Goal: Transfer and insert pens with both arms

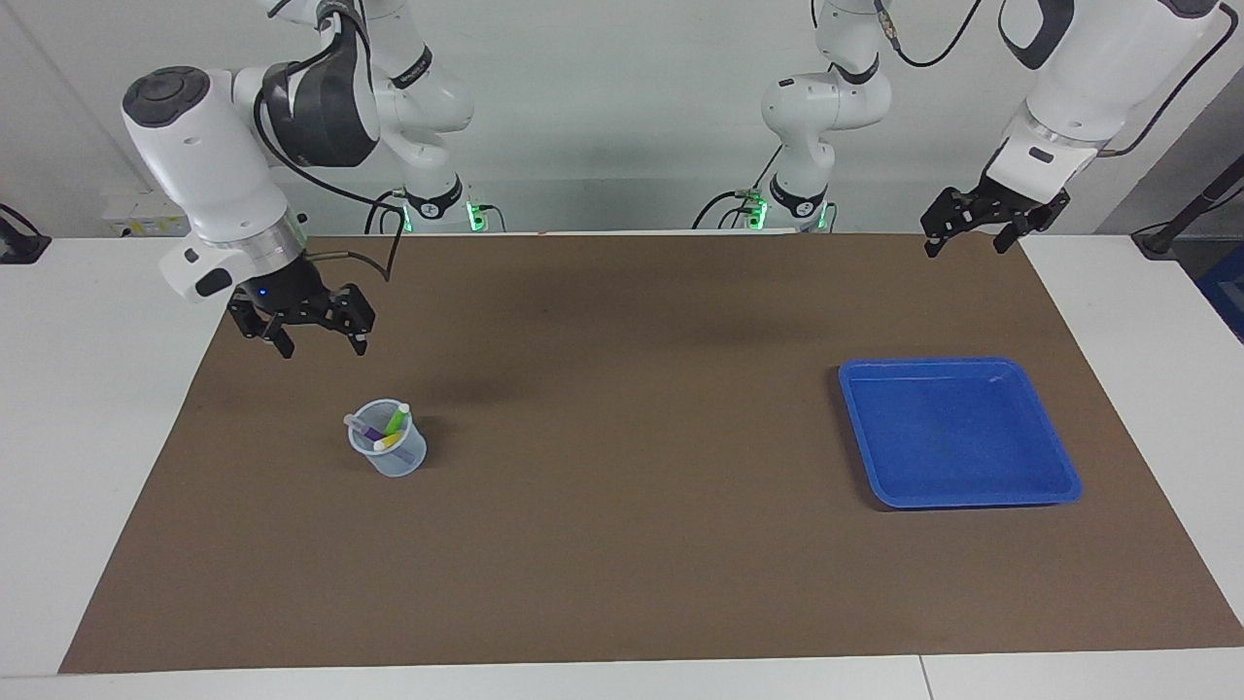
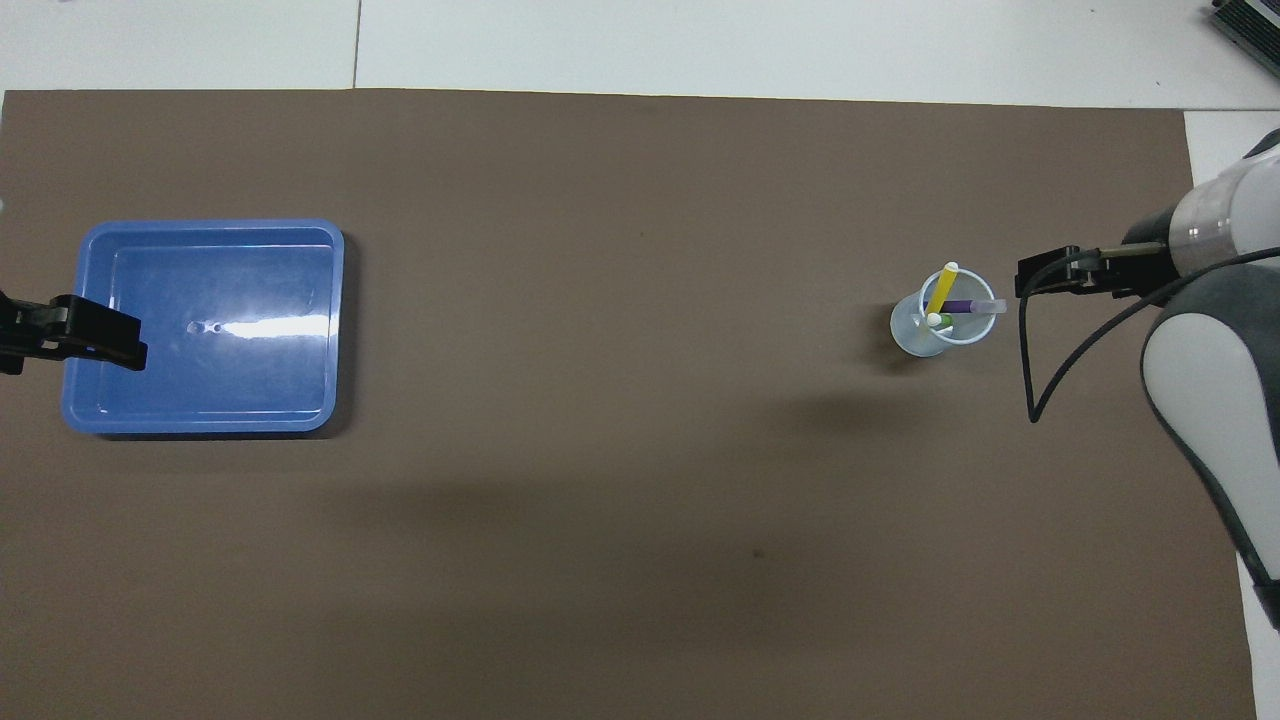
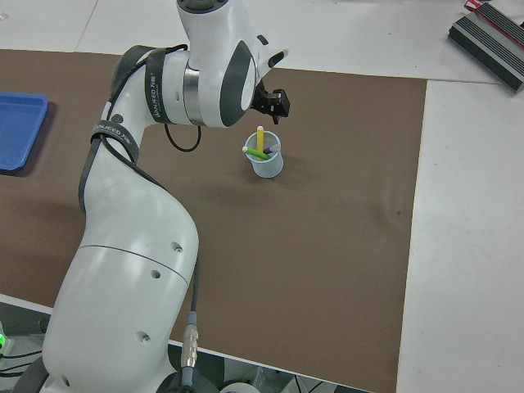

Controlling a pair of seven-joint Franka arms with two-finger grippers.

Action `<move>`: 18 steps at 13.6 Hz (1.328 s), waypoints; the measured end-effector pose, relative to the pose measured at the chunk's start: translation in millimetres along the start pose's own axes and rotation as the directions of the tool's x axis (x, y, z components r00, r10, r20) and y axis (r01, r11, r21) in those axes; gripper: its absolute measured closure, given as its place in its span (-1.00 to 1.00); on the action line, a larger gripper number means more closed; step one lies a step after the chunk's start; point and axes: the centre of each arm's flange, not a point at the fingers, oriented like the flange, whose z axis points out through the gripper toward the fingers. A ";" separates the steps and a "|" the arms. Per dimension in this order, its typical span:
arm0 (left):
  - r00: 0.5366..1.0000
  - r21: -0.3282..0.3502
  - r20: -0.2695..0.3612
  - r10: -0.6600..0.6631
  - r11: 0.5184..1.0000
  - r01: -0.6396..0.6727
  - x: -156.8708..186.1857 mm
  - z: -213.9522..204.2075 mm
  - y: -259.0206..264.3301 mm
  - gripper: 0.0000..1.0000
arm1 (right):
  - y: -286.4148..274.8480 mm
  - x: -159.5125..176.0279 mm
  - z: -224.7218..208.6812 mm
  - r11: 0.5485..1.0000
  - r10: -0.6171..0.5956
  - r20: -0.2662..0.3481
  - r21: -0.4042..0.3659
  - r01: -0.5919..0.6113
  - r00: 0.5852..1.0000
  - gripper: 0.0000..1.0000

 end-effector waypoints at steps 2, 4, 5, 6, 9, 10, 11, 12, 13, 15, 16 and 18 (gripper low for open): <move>1.000 -0.002 0.008 0.002 1.000 -0.002 4.9 0.5 0.1 -1.00 | 1.8 -8.1 -12.1 1.000 0.004 0.009 -0.004 -0.004 1.000 -1.00; 1.000 -0.002 0.025 0.002 1.000 -0.002 4.7 3.7 0.1 -1.00 | 4.8 -13.3 -23.2 1.000 0.010 0.002 -0.008 -0.010 1.000 -1.00; 1.000 -0.002 0.030 0.002 1.000 -0.002 4.1 4.7 0.2 -1.00 | 4.9 -15.5 -28.6 1.000 0.011 -0.004 -0.009 -0.011 1.000 -1.00; 0.999 -0.002 0.035 0.002 1.000 -0.002 3.4 5.4 0.3 -1.00 | 4.6 -17.9 -34.9 1.000 0.011 -0.013 -0.010 -0.011 1.000 -1.00; 0.999 -0.001 0.035 0.002 1.000 -0.002 2.3 4.5 0.4 -1.00 | 3.8 -27.6 -53.8 1.000 0.012 -0.028 -0.016 -0.012 1.000 -1.00; 0.999 -0.001 0.035 0.002 1.000 -0.002 2.1 4.3 0.3 -1.00 | 4.2 -30.7 -55.8 1.000 0.013 -0.018 -0.017 -0.013 1.000 -1.00; 0.999 -0.001 0.035 0.001 1.000 -0.001 1.9 4.2 -0.3 -1.00 | 4.8 -32.4 -55.8 1.000 0.014 -0.008 -0.017 -0.015 1.000 -1.00; 0.999 -0.002 0.036 -0.002 1.000 0.002 1.8 4.3 -2.0 -1.00 | 4.9 -32.9 -54.9 1.000 0.015 -0.003 -0.017 -0.015 1.000 -1.00; 0.999 -0.002 0.036 -0.006 1.000 0.006 1.7 4.2 -3.8 -1.00 | 4.9 -33.1 -54.2 1.000 0.015 -0.001 -0.017 -0.015 1.000 -1.00; 0.999 -0.002 0.037 -0.008 1.000 0.008 1.5 4.1 -5.1 -1.00 | 4.9 -33.2 -54.5 1.000 0.015 -0.002 -0.017 -0.015 1.000 -1.00; 0.999 -0.002 0.037 -0.007 1.000 0.007 1.3 4.0 -4.6 -1.00 | 4.8 -33.7 -56.1 1.000 0.014 -0.004 -0.018 -0.015 1.000 -1.00; 0.999 -0.002 0.037 -0.004 1.000 0.004 1.1 3.7 -2.8 -1.00 | 4.4 -34.5 -61.5 1.000 0.014 -0.015 -0.018 -0.014 1.000 -1.00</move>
